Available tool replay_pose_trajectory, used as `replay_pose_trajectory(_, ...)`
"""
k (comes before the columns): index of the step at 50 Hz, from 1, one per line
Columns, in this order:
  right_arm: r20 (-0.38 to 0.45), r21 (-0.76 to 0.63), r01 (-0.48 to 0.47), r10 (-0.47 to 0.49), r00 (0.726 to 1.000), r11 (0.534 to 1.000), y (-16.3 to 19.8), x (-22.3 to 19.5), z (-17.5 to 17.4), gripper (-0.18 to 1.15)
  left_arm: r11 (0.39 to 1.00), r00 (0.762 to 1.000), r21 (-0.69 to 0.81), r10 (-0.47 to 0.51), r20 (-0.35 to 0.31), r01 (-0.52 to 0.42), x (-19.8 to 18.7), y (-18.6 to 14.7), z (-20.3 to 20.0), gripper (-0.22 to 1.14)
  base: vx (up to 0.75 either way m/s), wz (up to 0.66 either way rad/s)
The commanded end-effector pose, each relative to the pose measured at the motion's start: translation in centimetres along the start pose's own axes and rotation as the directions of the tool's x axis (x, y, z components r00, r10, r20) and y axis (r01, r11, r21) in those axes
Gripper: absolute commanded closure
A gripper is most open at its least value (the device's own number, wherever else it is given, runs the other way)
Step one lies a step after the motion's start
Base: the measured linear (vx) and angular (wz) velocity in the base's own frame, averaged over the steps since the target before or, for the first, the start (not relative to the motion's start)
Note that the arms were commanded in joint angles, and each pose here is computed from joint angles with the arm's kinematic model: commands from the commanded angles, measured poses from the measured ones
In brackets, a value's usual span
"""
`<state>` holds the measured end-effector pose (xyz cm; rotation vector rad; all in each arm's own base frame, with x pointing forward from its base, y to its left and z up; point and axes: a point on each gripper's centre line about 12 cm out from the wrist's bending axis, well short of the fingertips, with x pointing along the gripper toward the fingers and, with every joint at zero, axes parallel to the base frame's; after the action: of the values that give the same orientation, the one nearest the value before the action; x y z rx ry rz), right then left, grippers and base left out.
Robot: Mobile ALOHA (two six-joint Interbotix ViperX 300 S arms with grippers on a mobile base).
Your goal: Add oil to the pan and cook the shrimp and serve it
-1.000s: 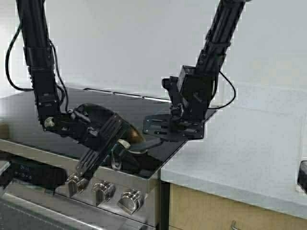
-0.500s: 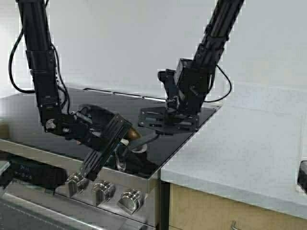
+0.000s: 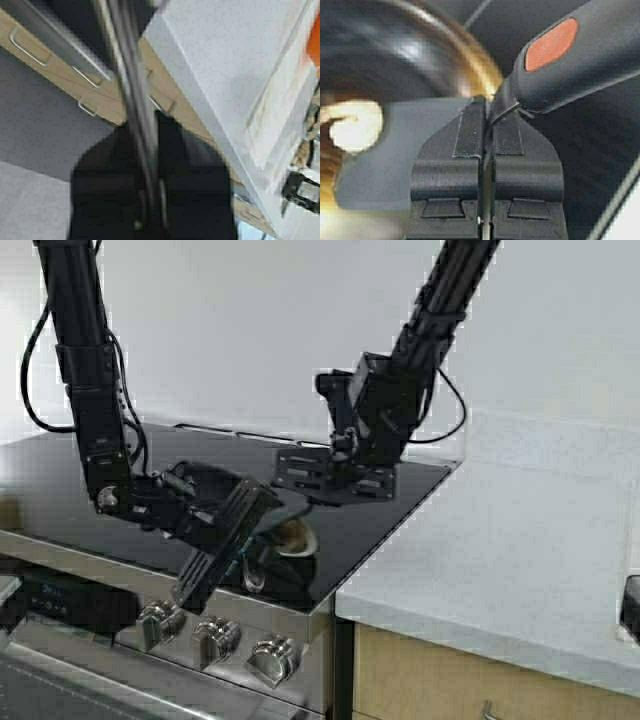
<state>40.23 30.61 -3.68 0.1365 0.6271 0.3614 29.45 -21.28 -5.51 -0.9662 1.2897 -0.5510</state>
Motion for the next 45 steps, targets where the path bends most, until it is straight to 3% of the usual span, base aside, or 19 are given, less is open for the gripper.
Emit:
replay_pose_trajectory(1, -0.007, -0.047, -0.068, 0.068, 0.998, 0.997, 3.5, -0.5, 0.0, 0.89, 0.994, 0.998, 0.091, -0.062, -0.032, 0.064, 0.5, -2.2, -0.1, 0.89, 0.00, 0.00)
replay_pose_trajectory(45, 0.078, -0.074, -0.047, 0.052, 0.996, 0.996, 2.1, -2.3, 5.4, 0.88, 0.995, 0.998, 0.080, -0.057, -0.019, 0.058, 0.4, -2.0, 0.0, 0.89, 0.00, 0.00)
